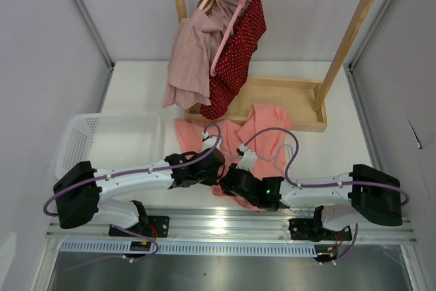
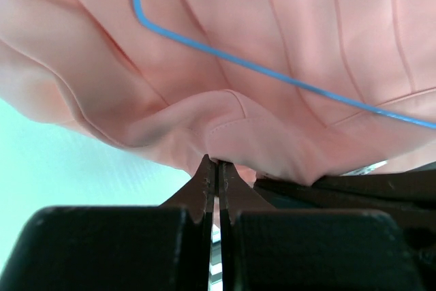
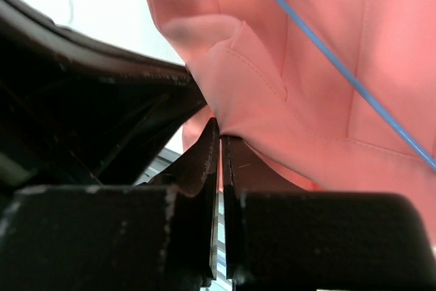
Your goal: Place the skirt on the hanger
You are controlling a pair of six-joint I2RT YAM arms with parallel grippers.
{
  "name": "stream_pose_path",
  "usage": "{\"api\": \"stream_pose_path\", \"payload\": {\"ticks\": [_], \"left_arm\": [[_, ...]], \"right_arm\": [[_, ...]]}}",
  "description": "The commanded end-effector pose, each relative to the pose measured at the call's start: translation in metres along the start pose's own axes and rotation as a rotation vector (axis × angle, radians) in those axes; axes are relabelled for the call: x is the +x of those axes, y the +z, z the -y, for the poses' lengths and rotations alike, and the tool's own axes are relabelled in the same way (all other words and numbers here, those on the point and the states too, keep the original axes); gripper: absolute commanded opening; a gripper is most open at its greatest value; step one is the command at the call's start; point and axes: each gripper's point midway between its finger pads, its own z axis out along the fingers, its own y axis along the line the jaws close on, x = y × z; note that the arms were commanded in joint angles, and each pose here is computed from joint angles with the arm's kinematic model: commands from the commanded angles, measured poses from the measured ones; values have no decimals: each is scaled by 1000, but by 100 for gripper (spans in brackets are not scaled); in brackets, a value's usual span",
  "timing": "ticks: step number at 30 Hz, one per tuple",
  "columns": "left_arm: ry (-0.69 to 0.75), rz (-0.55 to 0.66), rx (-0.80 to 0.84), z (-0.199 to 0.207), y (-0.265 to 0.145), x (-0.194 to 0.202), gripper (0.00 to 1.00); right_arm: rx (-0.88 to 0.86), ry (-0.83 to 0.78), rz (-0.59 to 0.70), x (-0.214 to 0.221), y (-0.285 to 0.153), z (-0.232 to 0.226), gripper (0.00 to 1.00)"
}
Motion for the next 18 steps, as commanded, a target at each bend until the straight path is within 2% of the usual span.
{"api": "stream_pose_path", "payload": {"ticks": [1,9,18], "left_arm": [[-32,54,-88,-16,3,-16,0],[-69,36,-131,-26,14,-11,0],[-94,-50,-198,-47,33,14,0]], "right_arm": [[2,-17,79,-14,-16,-1,0],[-9,-47,114,-15,-34,-1,0],[-12,-54,158,-24,-50,1,0]]}}
